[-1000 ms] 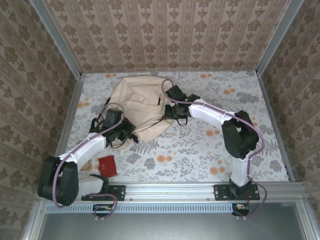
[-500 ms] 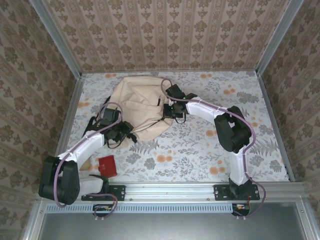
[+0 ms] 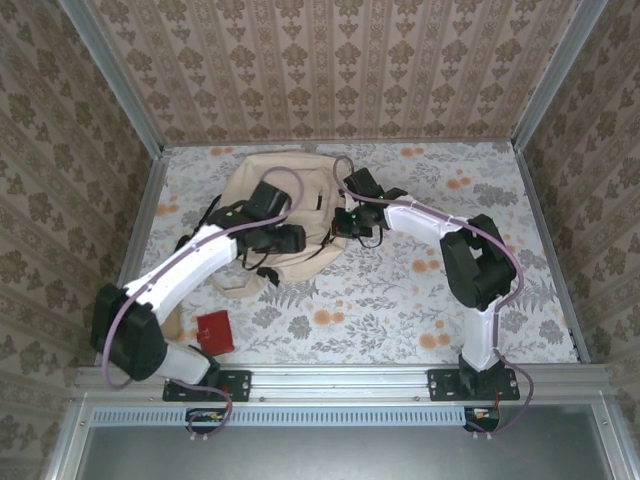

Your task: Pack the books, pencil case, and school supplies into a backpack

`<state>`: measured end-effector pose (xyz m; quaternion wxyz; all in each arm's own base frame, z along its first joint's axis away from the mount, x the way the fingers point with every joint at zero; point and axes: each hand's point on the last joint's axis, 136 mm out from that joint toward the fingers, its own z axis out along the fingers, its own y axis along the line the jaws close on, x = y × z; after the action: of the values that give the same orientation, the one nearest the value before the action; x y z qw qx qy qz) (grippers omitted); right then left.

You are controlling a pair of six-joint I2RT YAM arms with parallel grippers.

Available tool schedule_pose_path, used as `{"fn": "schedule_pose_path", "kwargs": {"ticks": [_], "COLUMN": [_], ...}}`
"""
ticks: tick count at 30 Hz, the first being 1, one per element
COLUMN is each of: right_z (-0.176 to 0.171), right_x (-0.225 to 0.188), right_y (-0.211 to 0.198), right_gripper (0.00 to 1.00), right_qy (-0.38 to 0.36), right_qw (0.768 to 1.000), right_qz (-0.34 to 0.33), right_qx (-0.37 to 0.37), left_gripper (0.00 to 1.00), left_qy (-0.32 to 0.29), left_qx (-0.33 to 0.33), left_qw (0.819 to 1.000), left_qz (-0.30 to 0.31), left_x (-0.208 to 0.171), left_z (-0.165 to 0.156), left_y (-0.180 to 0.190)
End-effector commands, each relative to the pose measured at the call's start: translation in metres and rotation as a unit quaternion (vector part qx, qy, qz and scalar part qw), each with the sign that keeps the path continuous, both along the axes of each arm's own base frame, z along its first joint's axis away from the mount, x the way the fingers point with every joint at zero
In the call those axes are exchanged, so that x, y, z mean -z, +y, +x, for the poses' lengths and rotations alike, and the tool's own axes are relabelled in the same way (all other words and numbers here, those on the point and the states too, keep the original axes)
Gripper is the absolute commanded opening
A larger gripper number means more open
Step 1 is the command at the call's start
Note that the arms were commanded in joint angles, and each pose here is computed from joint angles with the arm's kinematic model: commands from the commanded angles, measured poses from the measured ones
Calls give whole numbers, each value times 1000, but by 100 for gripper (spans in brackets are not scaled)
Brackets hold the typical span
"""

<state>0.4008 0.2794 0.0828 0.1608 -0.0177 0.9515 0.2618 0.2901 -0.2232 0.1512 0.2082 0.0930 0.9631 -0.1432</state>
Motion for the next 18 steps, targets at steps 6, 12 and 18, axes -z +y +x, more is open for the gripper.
{"fn": "schedule_pose_path", "kwargs": {"ticks": [6,12,18], "right_z": [-11,-20,-17], "right_x": [-35,-33,-20], "right_y": [10,9,4], "right_gripper": [0,0,0], "right_qy": [-10,5,24], "right_qw": [996,995,995], "right_qz": [79,96,93], "right_qx": [-36,-39,-19], "left_gripper": [65,58,49], "left_qy": [18,38,61], "left_qx": [170,215,204], "left_qw": [985,976,977], "left_qz": [15,-16,6], "left_x": [39,50,74], "left_z": [6,-6,-14], "left_y": [-48,-61,-49]}}
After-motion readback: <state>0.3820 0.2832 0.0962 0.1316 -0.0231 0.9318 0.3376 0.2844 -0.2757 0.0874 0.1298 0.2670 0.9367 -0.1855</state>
